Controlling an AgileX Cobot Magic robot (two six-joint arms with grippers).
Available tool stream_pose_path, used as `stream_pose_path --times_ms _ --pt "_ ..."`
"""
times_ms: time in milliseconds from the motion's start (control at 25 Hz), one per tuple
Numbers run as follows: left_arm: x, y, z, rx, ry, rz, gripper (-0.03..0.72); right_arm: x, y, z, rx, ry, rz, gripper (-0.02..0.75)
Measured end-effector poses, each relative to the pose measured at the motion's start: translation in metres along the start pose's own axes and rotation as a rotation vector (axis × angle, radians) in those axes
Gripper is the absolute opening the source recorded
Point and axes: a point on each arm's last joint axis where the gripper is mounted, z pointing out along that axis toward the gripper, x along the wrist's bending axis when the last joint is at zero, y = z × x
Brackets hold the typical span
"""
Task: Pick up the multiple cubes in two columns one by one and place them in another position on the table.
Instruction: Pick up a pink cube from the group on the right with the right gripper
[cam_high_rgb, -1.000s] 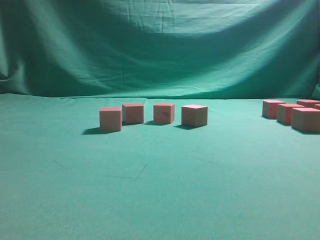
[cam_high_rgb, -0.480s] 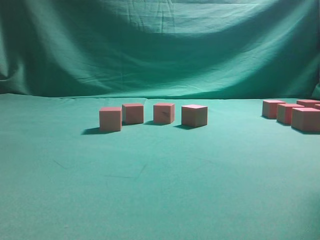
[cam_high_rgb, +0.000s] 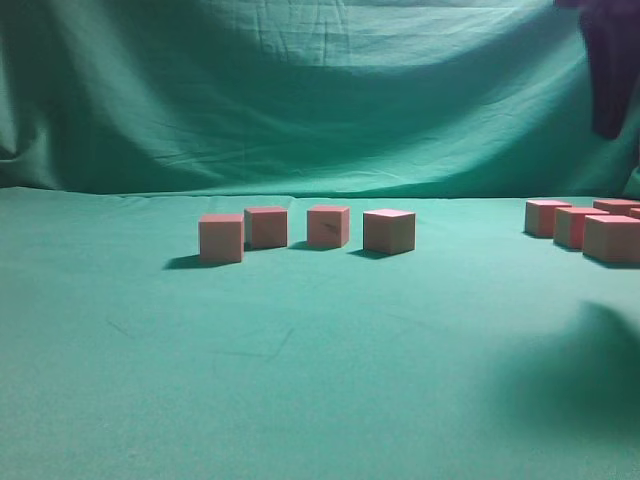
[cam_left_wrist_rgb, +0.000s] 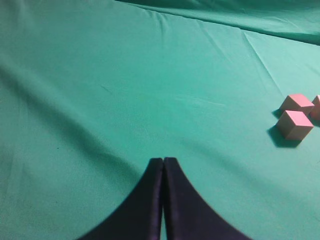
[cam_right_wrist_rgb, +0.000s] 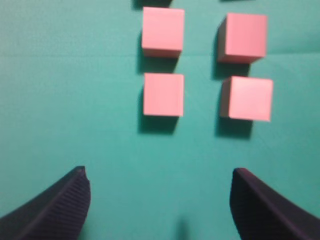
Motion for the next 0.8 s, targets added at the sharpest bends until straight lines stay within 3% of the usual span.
stream_pose_path --times_ms 360,800 --pt "0.000 0.000 0.000 0.000 0.000 0.000 0.000 -0.008 0.014 0.053 0.012 -0.008 0.026 0.566" --pt "0.000 0.000 0.000 0.000 0.000 0.000 0.000 -0.003 0.022 0.079 -0.049 0.027 -0.004 0.566"
